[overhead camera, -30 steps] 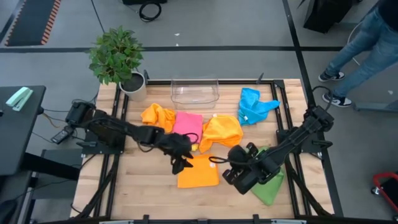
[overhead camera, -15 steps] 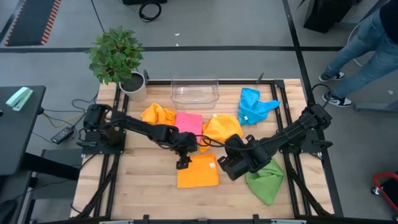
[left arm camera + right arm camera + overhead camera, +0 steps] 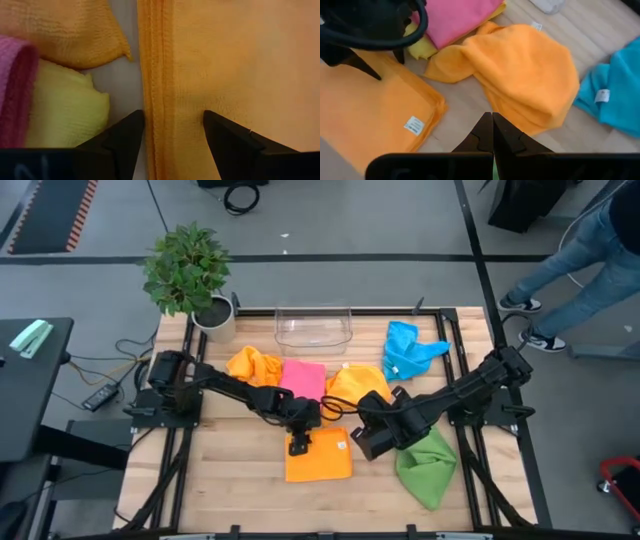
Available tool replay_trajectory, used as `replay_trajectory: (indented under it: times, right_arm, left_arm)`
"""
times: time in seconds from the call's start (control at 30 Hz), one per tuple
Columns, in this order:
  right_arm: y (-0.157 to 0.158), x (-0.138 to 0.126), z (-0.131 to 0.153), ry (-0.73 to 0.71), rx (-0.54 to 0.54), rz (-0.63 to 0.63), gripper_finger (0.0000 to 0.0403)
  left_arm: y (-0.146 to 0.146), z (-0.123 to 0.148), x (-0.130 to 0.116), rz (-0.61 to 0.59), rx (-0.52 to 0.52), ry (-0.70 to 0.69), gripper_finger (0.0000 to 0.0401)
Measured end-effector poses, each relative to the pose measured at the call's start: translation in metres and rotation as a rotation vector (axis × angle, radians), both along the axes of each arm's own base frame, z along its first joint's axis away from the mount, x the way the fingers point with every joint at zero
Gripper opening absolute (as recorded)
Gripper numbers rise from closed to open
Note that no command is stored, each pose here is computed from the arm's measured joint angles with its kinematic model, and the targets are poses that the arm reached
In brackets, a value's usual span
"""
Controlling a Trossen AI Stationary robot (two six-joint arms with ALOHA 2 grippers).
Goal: Fold microfiber towels
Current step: Stack the bottom folded orange microfiber cloth on top of the pink microfiber cloth
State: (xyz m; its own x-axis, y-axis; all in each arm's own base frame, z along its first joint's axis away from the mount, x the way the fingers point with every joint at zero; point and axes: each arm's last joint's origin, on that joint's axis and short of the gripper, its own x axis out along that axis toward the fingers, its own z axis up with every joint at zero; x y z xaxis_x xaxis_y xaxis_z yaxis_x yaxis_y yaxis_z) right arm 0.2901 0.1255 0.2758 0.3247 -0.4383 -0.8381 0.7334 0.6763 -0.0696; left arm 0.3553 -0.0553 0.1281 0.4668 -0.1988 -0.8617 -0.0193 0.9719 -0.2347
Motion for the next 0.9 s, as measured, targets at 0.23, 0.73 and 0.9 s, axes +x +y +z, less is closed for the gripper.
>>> replay_trajectory:
  times: [0.23,0.73,0.9]
  right_arm:
    - [-0.007,0.002,0.000,0.060,-0.041,0.074,0.0004]
    - [-0.018,-0.004,-0.001,0.190,-0.104,0.108,0.0004]
    - [-0.018,-0.004,-0.001,0.190,-0.104,0.109,0.0004]
  left_arm:
    - [-0.006,-0.006,-0.001,-0.018,0.017,0.024,0.0166]
    - [-0.017,0.018,-0.016,0.022,-0.069,0.044,0.0012]
    - [0.006,0.064,-0.016,0.160,-0.137,-0.110,0.0012]
